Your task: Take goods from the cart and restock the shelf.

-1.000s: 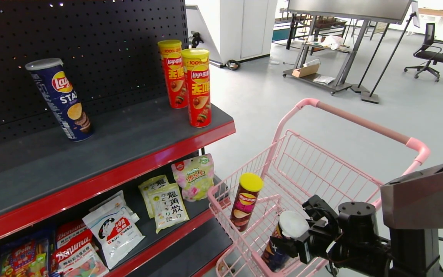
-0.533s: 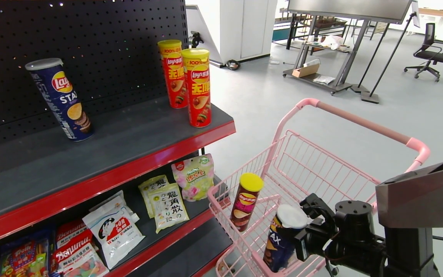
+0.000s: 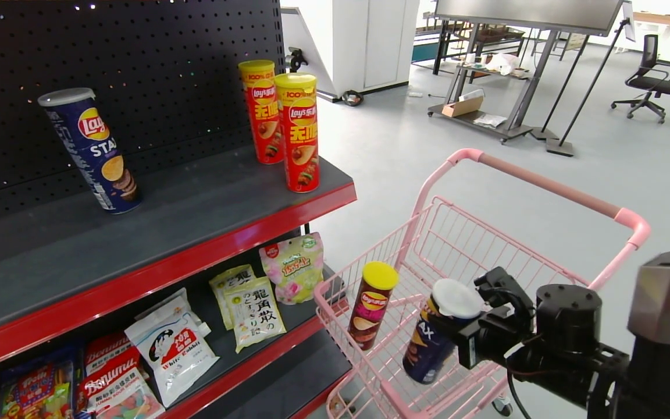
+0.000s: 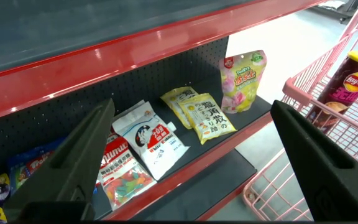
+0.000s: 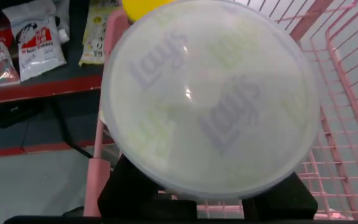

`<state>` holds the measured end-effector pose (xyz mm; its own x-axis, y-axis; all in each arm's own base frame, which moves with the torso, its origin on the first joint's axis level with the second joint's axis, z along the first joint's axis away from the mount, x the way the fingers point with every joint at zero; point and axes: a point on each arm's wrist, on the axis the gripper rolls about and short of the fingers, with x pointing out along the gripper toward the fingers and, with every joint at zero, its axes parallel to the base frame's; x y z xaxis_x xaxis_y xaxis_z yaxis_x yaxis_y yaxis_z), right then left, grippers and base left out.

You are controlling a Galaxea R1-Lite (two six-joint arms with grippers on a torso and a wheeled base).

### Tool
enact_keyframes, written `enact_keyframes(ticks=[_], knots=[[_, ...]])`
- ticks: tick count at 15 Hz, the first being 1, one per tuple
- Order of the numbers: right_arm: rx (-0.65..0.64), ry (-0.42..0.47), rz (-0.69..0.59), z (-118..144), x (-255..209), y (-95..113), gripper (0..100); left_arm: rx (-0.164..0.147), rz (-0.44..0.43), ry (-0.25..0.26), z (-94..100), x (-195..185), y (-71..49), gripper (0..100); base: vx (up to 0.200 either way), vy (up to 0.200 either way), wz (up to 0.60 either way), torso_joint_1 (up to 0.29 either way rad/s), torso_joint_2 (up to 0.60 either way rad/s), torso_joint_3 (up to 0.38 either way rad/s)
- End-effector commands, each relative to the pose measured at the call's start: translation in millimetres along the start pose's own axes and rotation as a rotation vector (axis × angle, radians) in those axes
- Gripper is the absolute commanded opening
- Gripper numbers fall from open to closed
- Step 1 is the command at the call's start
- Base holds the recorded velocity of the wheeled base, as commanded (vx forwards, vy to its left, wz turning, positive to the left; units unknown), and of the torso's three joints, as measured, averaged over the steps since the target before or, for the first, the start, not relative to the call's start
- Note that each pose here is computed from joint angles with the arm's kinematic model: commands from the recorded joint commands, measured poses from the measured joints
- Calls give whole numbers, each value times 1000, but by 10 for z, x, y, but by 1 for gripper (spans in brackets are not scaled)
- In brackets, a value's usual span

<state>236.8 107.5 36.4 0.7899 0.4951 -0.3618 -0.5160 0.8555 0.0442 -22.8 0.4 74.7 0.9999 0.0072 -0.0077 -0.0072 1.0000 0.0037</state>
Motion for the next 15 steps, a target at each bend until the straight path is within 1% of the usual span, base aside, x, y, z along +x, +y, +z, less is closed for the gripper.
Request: enact_keyframes(ticks=[1,2,3,4,5,6,7,8,10,11,12,13,14,15], knots=[[-23,-233,-61,716,-371,-32,0,-1,0,0,0,0,0,100,0,0,0,0,0,0],[-23,-251,-69,807,-408,-47,0,-1,0,0,0,0,0,100,0,0,0,0,0,0],[-27,-290,-97,1142,-570,-96,0,1,0,0,0,0,0,100,0,0,0,0,0,0],[-26,-294,-126,1436,-756,-141,0,-1,0,0,0,0,0,100,0,0,0,0,0,0],[-29,-293,-145,1638,-914,-158,0,-1,0,0,0,0,0,100,0,0,0,0,0,0],[-42,-294,-167,1810,-1114,-164,0,-1,0,0,0,0,0,100,0,0,0,0,0,0],[-47,-295,-173,1837,-1162,-164,0,1,0,0,0,0,0,100,0,0,0,0,0,0],[-76,-294,-227,1940,-1525,-172,0,-1,0,0,0,0,0,100,0,0,0,0,0,0],[-68,-310,-284,1887,-1868,-151,0,-1,0,0,0,0,0,100,0,0,0,0,0,0],[-56,-291,-312,1692,-2162,-67,0,1,0,0,0,0,0,100,0,0,0,0,0,0],[-54,-281,-321,1568,-2313,1,0,1,0,0,0,0,0,100,0,0,0,0,0,0],[-39,-221,-364,1249,-2643,153,0,1,0,0,0,0,0,100,0,0,0,0,0,0],[-25,-185,-380,1069,-2799,236,0,1,0,0,0,0,0,100,0,0,0,0,0,0],[-14,-177,-404,928,-2890,291,0,-1,0,0,0,0,0,100,0,0,0,0,0,0]])
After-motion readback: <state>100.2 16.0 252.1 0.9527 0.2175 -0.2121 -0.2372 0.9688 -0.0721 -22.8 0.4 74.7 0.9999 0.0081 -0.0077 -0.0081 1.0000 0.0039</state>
